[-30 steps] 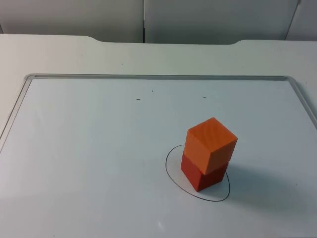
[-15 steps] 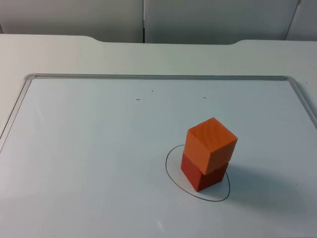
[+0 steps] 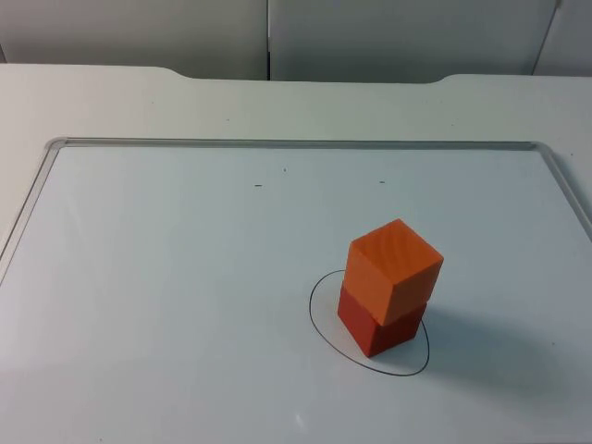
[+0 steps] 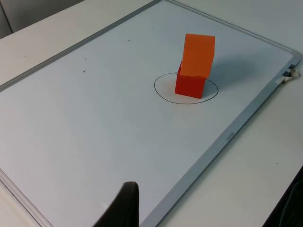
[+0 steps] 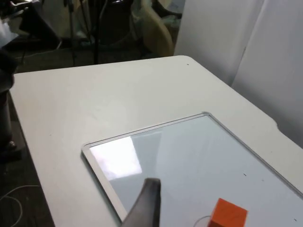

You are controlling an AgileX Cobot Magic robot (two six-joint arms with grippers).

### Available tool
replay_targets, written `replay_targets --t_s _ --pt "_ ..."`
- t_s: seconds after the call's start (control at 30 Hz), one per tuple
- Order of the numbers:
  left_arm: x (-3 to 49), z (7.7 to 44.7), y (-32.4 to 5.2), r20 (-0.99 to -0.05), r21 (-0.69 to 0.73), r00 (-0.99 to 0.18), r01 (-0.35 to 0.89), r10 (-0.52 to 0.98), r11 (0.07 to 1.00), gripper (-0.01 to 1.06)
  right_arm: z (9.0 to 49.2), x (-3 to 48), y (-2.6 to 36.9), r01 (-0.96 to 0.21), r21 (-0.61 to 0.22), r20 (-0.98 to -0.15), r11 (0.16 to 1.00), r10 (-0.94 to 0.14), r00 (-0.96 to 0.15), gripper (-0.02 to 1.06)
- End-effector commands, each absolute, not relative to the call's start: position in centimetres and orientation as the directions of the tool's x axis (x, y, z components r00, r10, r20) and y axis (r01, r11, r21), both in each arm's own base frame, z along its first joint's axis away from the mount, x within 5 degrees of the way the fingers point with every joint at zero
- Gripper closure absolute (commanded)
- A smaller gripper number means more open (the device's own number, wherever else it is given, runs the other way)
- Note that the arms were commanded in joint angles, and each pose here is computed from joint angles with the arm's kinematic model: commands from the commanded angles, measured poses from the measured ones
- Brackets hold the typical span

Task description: Pick up one cube with the left hand and another cube with the right hand. First place the cube in the right hand at the target position, then stack the cube in the left hand on top.

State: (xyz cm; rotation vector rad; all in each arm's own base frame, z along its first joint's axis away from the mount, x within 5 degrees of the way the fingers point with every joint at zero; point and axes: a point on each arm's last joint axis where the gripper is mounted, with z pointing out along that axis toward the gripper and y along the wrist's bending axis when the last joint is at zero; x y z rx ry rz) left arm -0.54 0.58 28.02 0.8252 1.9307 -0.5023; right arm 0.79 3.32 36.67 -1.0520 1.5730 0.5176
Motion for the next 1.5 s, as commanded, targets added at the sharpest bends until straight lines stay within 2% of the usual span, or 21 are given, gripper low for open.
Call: replay_targets --t_s 0.0,0.1,0.23,0.47,0.57,0.63,0.83,1.37,1.4,1.47 --pt "-0.5 27.9 0.5 -0.888 -0.009 -0.322 0.727 0.329 0.686 0.03 36.1 0.2 2.0 -0.805 -0.197 -0.934 0.56 -0.356 -0.019 0.22" --pt "-0.5 27.9 0.5 -0.888 -0.009 -0.322 0.727 0.329 0.686 0.03 35.7 -0.4 0.9 -0.782 -0.178 -0.935 0.597 -0.35 -0.054 0.22" --pt "-0.5 27.9 0.5 -0.888 -0.009 -0.322 0.727 0.329 0.686 0.03 35.0 -1.5 0.0 -0.783 -0.168 -0.931 0.599 -0.358 -0.074 0.22" --pt "-0.5 27.9 0.5 -0.888 -0.009 -0.322 0.727 0.329 0.686 0.03 32.3 -2.7 -1.7 -0.747 -0.094 -0.945 0.659 -0.295 -0.141 0.22" --pt "-0.5 27.9 0.5 -0.888 -0.009 -0.322 0.727 0.329 0.686 0.03 30.5 -2.0 -1.0 -0.752 -0.057 -0.919 0.657 -0.328 -0.217 0.22" --pt "-0.5 27.9 0.6 -0.888 -0.005 -0.32 0.725 0.331 0.689 0.03 30.2 -1.9 -0.8 -0.753 -0.049 -0.918 0.657 -0.327 -0.225 0.22" --pt "-0.5 27.9 0.6 -0.888 -0.008 -0.323 0.724 0.328 0.69 0.03 27.7 -0.7 -0.1 -0.718 -0.001 -0.883 0.696 -0.338 -0.327 0.22" --pt "-0.5 27.9 0.6 -0.888 -0.005 -0.32 0.725 0.331 0.689 0.03 27.8 -0.4 -0.5 -0.666 0.022 -0.885 0.746 -0.296 -0.36 0.22" --pt "-0.5 27.9 0.6 -0.888 -0.005 -0.32 0.725 0.331 0.689 0.03 27.8 -0.5 -0.5 -0.676 0.018 -0.885 0.736 -0.303 -0.353 0.2" --pt "-0.5 27.9 0.6 -0.888 -0.005 -0.32 0.725 0.331 0.689 0.03 27.8 -0.5 -0.5 -0.678 0.014 -0.885 0.735 -0.306 -0.35 0.1"
